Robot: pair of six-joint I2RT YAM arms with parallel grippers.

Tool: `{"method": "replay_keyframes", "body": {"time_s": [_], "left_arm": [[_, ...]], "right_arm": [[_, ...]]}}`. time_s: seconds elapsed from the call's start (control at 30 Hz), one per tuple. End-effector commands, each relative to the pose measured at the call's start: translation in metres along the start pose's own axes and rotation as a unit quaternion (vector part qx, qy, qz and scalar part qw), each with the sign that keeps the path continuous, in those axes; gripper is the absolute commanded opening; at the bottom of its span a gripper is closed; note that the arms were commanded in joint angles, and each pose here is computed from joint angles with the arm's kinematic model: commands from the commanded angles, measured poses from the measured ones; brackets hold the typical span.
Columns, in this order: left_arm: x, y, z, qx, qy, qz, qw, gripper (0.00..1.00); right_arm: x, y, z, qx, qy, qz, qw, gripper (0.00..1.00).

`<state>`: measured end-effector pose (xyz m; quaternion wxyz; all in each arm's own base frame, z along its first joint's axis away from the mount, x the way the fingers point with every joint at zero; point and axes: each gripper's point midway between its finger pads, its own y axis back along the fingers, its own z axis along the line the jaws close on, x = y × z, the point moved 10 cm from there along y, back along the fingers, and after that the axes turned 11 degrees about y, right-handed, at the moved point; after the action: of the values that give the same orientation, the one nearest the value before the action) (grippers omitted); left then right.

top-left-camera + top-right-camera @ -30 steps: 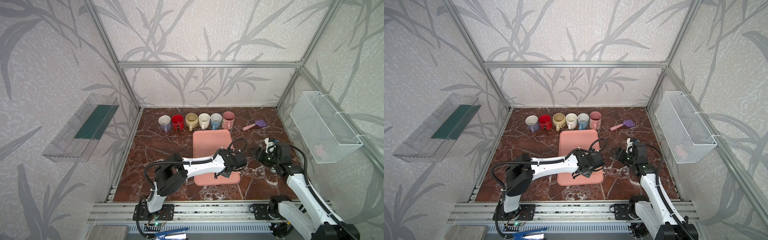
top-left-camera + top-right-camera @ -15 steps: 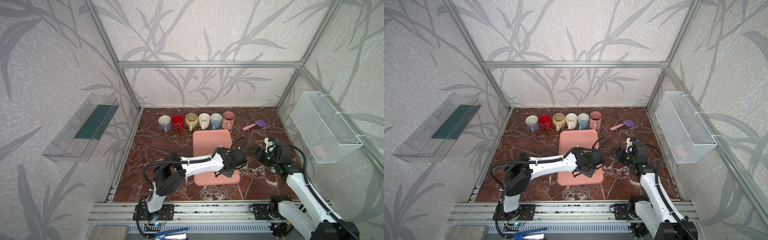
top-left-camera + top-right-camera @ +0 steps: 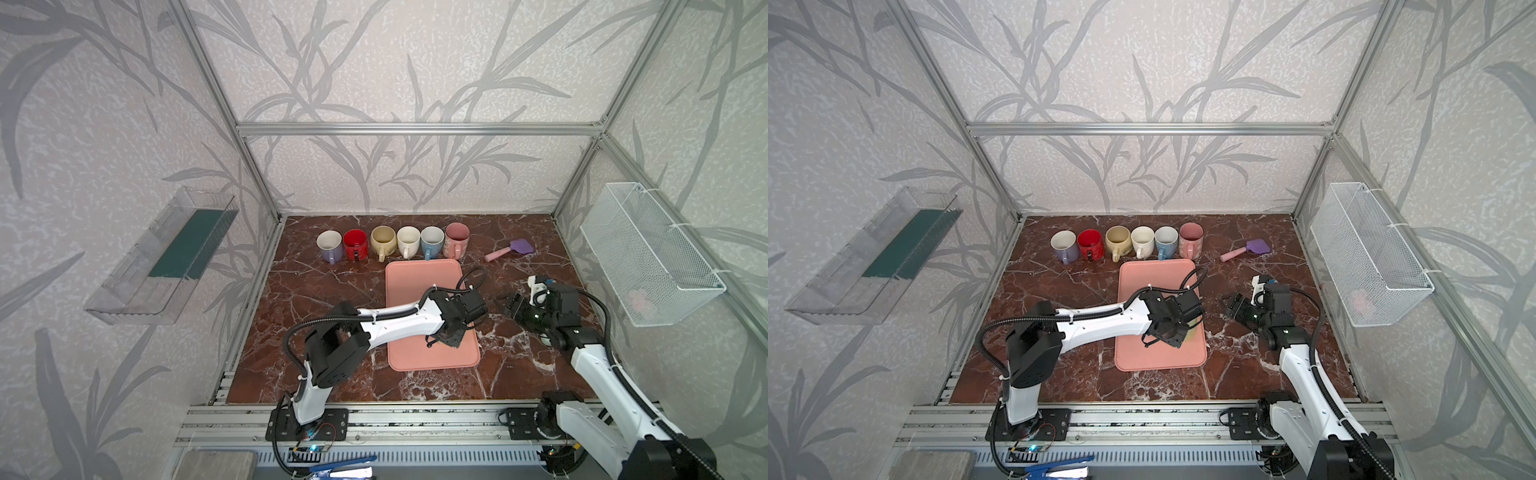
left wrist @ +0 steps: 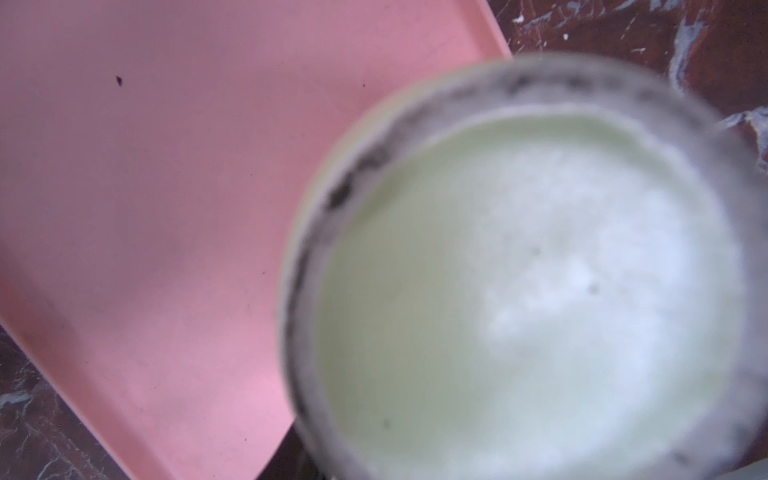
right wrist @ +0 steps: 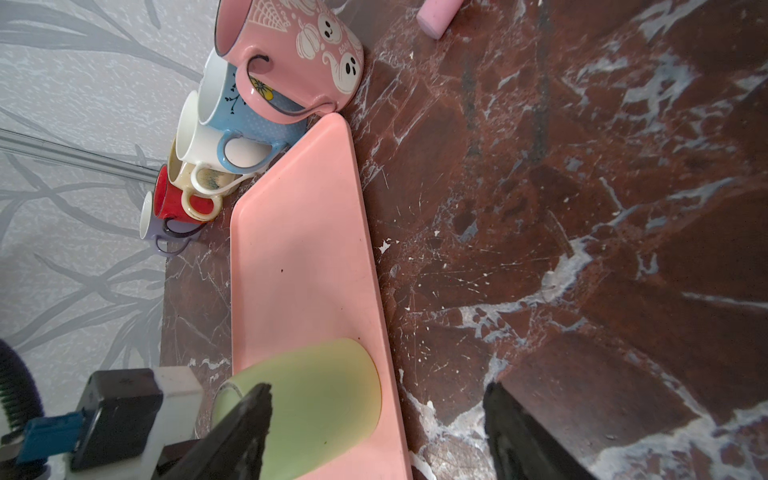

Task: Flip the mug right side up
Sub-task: 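Grasp the upside-down light green mug on the tray with the left gripper, then lift the green mug toward the mug row while the right gripper approaches it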

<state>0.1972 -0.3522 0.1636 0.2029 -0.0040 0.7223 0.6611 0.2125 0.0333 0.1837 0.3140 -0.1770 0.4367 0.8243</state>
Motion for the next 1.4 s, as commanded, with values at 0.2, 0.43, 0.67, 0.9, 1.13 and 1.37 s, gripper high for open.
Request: {"method": "replay_keyframes", "body": {"time_s": [0.2,0.43,0.67,0.9,1.13,1.37], "left_arm": [[-0.005,0.008,-0.001,0.018,-0.007,0.000,1.000,0.24],[-0.005,0.007,-0.001,0.015,-0.007,0.002,1.000,0.14],[-0.006,0.007,0.000,0.006,-0.011,0.002,1.000,0.00],[-0.010,0.019,0.003,0.008,-0.019,-0.016,1.000,0.00],[-0.018,0.045,0.017,0.016,-0.031,-0.056,0.998,0.00],[-0.028,0.082,0.047,0.058,-0.004,-0.120,0.991,0.00]], "right_arm": [[-0.001,-0.002,0.000,-0.011,0.003,-0.005,1.000,0.80],[0.000,-0.002,0.000,-0.012,0.003,-0.005,1.000,0.80],[0.000,-0.001,0.001,-0.016,0.006,-0.006,1.000,0.80],[-0.001,0.002,0.005,-0.037,0.024,-0.011,0.999,0.81],[0.000,0.008,0.014,-0.089,0.054,-0.033,0.994,0.83],[-0.003,0.018,0.027,-0.156,0.083,-0.063,0.982,0.84]]}}
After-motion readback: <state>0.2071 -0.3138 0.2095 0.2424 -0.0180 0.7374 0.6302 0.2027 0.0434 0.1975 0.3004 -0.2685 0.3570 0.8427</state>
